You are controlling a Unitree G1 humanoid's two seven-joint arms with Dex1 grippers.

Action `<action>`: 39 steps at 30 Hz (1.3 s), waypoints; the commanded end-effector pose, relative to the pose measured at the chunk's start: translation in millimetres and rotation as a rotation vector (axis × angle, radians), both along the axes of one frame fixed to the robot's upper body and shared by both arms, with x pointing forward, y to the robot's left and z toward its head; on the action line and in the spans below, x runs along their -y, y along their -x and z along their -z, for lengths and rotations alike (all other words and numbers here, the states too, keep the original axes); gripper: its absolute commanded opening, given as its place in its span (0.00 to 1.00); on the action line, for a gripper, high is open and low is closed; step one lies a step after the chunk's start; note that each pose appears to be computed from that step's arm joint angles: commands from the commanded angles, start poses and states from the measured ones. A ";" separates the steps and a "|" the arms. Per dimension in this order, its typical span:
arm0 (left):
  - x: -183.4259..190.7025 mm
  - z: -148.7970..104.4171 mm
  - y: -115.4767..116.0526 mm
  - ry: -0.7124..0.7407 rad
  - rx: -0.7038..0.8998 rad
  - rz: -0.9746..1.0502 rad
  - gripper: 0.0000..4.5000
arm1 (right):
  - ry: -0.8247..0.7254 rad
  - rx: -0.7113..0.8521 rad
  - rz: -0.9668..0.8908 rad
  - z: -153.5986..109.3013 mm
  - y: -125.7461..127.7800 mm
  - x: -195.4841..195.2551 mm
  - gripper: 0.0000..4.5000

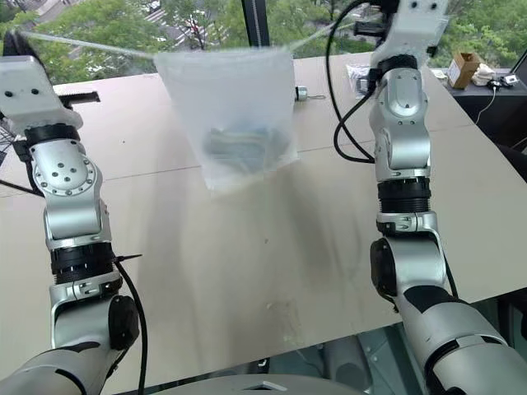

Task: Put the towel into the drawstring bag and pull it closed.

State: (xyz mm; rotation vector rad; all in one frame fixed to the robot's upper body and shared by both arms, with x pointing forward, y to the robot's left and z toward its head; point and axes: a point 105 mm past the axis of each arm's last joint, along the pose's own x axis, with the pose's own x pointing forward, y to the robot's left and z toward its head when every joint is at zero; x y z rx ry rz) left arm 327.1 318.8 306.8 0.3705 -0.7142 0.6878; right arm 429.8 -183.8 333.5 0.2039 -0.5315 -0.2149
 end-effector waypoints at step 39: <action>69.2 201.5 42.5 0.085 -1.041 0.951 0.00 | 0.641 -0.633 -0.918 170.7 78.2 78.1 0.85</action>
